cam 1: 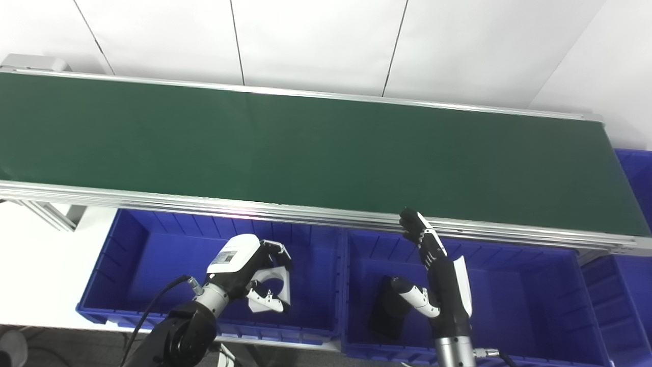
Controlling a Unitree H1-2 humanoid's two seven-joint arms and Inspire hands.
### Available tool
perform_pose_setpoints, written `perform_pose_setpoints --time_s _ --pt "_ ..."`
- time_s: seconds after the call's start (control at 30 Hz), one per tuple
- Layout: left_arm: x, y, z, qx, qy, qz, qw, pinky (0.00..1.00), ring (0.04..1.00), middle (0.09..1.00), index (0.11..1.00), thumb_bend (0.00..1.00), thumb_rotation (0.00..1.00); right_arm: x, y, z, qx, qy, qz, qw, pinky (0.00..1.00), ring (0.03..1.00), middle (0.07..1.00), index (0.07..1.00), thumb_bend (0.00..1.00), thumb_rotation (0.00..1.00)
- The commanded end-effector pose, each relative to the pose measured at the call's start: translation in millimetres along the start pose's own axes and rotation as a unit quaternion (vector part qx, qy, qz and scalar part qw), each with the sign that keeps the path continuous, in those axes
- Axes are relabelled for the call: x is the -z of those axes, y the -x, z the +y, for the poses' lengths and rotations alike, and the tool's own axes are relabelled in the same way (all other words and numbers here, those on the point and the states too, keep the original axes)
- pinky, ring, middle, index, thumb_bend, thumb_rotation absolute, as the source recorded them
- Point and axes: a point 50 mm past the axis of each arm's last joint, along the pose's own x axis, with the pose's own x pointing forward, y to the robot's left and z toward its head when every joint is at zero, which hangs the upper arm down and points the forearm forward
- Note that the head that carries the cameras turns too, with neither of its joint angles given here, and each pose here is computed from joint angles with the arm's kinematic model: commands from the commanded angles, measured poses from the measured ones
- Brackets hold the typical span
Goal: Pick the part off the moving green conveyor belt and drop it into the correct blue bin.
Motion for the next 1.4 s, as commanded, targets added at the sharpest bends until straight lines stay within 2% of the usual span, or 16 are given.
perform_pose_setpoints --time_s 0.0,0.07,0.17,0.73,0.83,0.9,0.93,0.97,1.0,1.03,1.1,1.13,1.2,1.23,1.3,1.37 --pt "-5 -4 13 -0.017 -0.02 -0.014 1.0 0.68 0.784 0.834 0.796 0.71 0.0 -13 -5 0 0.004 -0.002 -0.04 0.999 0.83 0.864 0.875 0.881 0.93 0.79" --pt "-5 -4 13 -0.012 -0.027 -0.011 1.0 0.81 0.851 0.864 0.818 0.73 0.0 -13 -6 0 0.003 -0.002 -0.04 0.999 0.83 0.862 0.876 0.881 0.92 0.79" --pt "-4 -4 13 -0.003 -0.04 -0.004 0.999 0.84 0.868 0.873 0.826 0.74 0.0 -12 -6 0 0.004 -0.005 -0.041 0.999 0.83 0.861 0.874 0.88 0.92 0.78" --pt "-6 -4 12 0.009 -0.073 0.001 0.997 0.85 0.878 0.876 0.845 0.82 0.0 -12 -5 -1 0.005 -0.007 -0.041 0.999 0.83 0.86 0.872 0.881 0.92 0.78" --pt "-7 -3 12 0.01 -0.062 0.002 0.998 0.86 0.882 0.881 0.856 0.8 0.0 -13 -5 0 0.006 -0.01 -0.04 0.999 0.84 0.862 0.872 0.88 0.92 0.77" --pt "-7 -2 12 0.005 -0.04 -0.003 0.999 0.86 0.876 0.876 0.855 0.78 0.03 -13 -5 0 0.007 -0.009 -0.041 0.999 0.83 0.858 0.869 0.877 0.93 0.77" --pt "-6 -2 13 0.002 -0.022 -0.011 1.0 0.87 0.875 0.875 0.857 0.75 0.08 -13 -4 0 0.007 -0.009 -0.04 0.999 0.83 0.857 0.87 0.877 0.92 0.78" --pt "-6 -2 14 0.001 -0.009 -0.016 1.0 0.87 0.874 0.874 0.861 0.7 0.2 -13 -4 0 0.006 -0.009 -0.04 0.999 0.84 0.86 0.872 0.879 0.92 0.78" --pt "-7 1 17 -0.001 0.034 -0.02 0.999 0.87 0.874 0.874 0.861 0.7 0.2 -13 -4 0 0.006 -0.009 -0.04 0.999 0.84 0.86 0.872 0.879 0.92 0.78" --pt "-8 2 20 -0.003 0.065 -0.023 0.998 0.87 0.892 0.895 0.882 0.69 0.4 -13 -4 0 0.006 -0.008 -0.04 0.999 0.83 0.857 0.87 0.879 0.92 0.78" --pt "-10 8 24 -0.012 0.163 -0.038 0.986 0.86 0.906 0.913 0.896 0.7 0.53 -13 -4 -1 0.005 -0.005 -0.04 0.999 0.83 0.857 0.871 0.88 0.93 0.78" --pt "-11 10 26 -0.02 0.204 -0.05 0.977 0.84 0.906 0.916 0.894 0.71 0.54 -14 -4 -1 0.005 -0.003 -0.041 0.999 0.83 0.857 0.872 0.88 0.92 0.78" --pt "-14 15 28 -0.054 0.287 -0.083 0.953 0.82 0.894 0.907 0.892 0.73 0.62 -14 -4 -1 0.001 -0.004 -0.038 0.999 0.83 0.865 0.876 0.882 0.92 0.78" --pt "-15 17 29 -0.068 0.307 -0.095 0.944 0.82 0.887 0.895 0.891 0.75 0.7 -15 -4 -1 0.0 -0.004 -0.037 0.999 0.84 0.874 0.88 0.885 0.91 0.77" --pt "-17 19 28 -0.088 0.343 -0.117 0.928 0.82 0.874 0.883 0.887 0.76 0.77 -15 -3 -2 -0.003 -0.005 -0.034 0.999 0.85 0.881 0.884 0.887 0.91 0.76" --pt "-18 19 25 -0.103 0.382 -0.136 0.908 0.84 0.877 0.888 0.894 0.78 0.75 -14 -4 -2 -0.005 -0.006 -0.03 1.0 0.85 0.881 0.884 0.885 0.91 0.76"
